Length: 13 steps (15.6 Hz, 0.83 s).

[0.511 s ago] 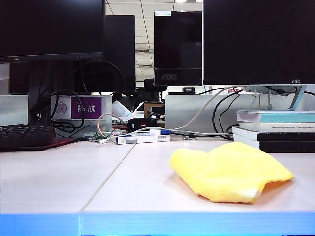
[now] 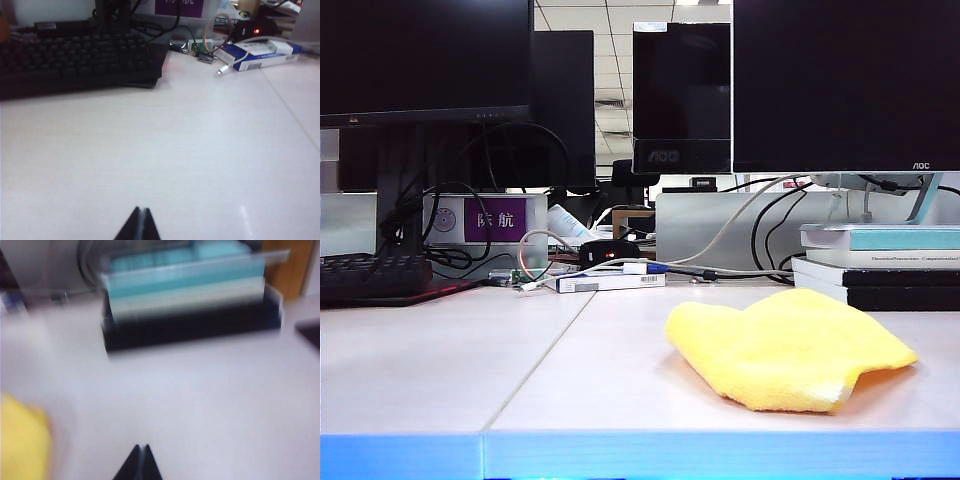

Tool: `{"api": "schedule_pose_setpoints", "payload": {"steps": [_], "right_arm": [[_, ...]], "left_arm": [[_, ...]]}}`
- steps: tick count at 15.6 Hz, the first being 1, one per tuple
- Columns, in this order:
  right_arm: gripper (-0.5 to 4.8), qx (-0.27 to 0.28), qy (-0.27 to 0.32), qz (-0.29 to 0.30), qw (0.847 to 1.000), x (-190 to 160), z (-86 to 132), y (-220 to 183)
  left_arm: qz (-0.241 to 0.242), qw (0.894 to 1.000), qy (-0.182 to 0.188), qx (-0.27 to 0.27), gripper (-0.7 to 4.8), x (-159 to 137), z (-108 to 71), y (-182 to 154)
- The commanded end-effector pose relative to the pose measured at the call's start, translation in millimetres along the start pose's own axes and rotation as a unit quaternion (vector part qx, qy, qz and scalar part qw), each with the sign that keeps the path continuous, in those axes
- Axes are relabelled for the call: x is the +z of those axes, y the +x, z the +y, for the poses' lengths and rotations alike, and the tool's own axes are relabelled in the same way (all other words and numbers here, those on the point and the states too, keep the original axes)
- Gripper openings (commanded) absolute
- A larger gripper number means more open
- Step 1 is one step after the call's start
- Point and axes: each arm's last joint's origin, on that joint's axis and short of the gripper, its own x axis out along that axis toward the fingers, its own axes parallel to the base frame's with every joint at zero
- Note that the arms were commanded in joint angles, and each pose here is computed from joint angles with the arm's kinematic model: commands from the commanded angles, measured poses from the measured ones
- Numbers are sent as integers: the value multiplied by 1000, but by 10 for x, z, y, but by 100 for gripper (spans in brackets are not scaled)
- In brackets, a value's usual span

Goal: Wipe the table from back to front using the rag.

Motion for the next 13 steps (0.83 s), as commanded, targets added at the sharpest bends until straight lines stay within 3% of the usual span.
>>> {"api": "schedule_pose_setpoints", "payload": {"steps": [1, 4, 6, 9, 13], "right_arm": [[-1, -12, 15, -67, 998, 466, 31, -199], [-1, -16, 17, -84, 996, 887, 57, -447], [-1, -13, 18, -85, 996, 1131, 85, -521], [-1, -17, 10, -38, 999, 1521, 135, -606], [-1, 21, 3, -25, 999, 1801, 209, -540]], "left_arm": [[-68, 997, -30, -1, -3, 387, -14, -120], [-109, 994, -26, -5, -3, 1041, -48, -219], [-104, 994, -4, -39, -3, 1575, -103, -144], [-60, 991, 37, -112, -3, 2368, -212, 12], [-27, 982, 48, -181, -3, 2842, -423, 131]]}}
